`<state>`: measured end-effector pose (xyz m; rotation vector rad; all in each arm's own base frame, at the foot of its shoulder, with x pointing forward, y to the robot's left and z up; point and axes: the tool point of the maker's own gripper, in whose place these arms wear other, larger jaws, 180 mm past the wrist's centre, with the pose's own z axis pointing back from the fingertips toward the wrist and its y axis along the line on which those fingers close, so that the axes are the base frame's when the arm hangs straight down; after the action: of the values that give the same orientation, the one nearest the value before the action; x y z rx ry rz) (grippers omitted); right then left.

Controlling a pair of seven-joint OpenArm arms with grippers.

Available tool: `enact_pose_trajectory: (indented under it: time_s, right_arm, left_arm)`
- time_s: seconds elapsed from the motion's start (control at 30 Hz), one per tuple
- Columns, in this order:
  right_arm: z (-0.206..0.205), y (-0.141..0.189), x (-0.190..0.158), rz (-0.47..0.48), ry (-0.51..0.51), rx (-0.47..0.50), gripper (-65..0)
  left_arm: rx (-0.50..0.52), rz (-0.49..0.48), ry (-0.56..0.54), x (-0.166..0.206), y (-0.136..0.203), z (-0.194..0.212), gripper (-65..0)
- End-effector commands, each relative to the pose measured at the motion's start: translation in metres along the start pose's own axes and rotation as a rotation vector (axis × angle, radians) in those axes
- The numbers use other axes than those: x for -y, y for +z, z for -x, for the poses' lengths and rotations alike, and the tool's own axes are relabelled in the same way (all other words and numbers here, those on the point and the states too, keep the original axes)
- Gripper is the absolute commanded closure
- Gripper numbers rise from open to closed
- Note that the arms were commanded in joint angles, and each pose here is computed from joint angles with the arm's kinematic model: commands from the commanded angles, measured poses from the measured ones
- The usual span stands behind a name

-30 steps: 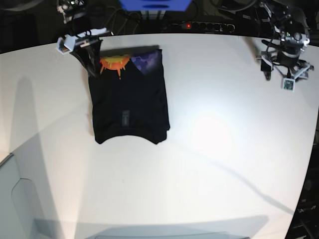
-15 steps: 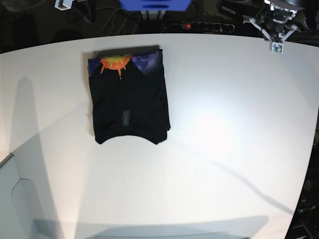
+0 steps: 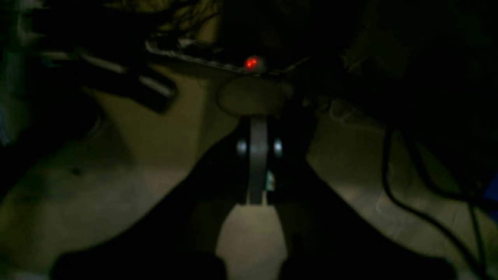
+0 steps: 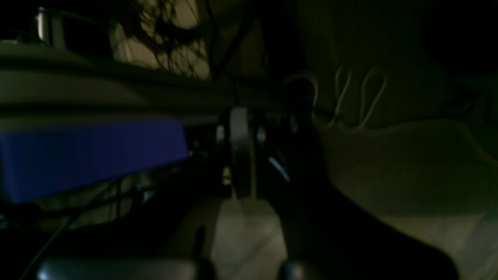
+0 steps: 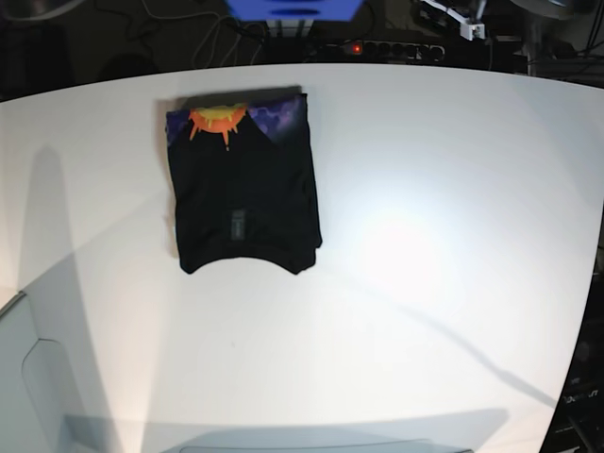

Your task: Fold the T-shirt properly

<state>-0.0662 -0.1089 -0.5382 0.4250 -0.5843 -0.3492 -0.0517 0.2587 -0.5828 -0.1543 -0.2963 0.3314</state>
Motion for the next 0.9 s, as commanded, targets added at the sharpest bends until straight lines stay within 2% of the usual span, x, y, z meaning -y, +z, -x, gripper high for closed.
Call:
enact_pose_trajectory:
  time_s: [0.0,0.13,0.23,0.27,0.37,0.43,0.5,0.6,0.77,0.83,0.87]
  right_arm:
    - [0.006,0.002,0.001,0.001,-0.018,-0.007,-1.0]
    - [0.023,-0.017,0.003,0.019,-0.071,-0.049,-1.0]
    - [0.027,-0.028,0.01,0.046,-0.104,-0.038,-1.0]
    - [0.028,-0.032,0.013,0.058,-0.118,-0.035,-1.0]
    - [0.031,-0.043,0.023,0.101,-0.156,-0.026,-1.0]
    - [0.03,-0.044,0.037,0.177,-0.139,0.002,-1.0]
    - [0.027,-0.042,0.051,0.259,-0.059,0.019,-0.9]
    - [0.035,-0.044,0.051,0.268,0.142,-0.052,-0.9]
    - [0.042,-0.044,0.056,0.298,0.553,-0.15,-0.9]
    - [0.034,-0.056,0.058,0.317,0.662,-0.181,-0.9]
    - [0.035,-0.06,0.057,0.315,0.682,-0.21,-0.9]
  left_arm:
    - [-0.008,0.001,0.023,-0.008,-0.001,0.007,0.0]
    - [-0.003,0.033,0.152,0.0,-0.02,0.028,0.0]
    - [0.025,0.073,0.139,0.017,-0.028,0.027,0.0]
    - [0.004,0.077,0.115,0.021,-0.03,0.03,0.0]
    - [-0.065,-0.062,0.019,0.002,-0.037,0.039,0.0]
    - [-0.095,-0.136,-0.027,0.005,-0.042,0.049,0.0]
    - [-0.117,-0.165,-0.09,0.012,-0.046,0.056,0.0]
    - [-0.129,-0.155,-0.143,0.024,-0.055,0.053,0.0]
    - [-0.149,-0.121,-0.14,0.046,-0.061,0.062,0.0]
    - [-0.134,-0.114,-0.143,0.05,-0.065,0.053,0.0]
    - [-0.13,-0.113,-0.143,0.051,-0.067,0.05,0.0]
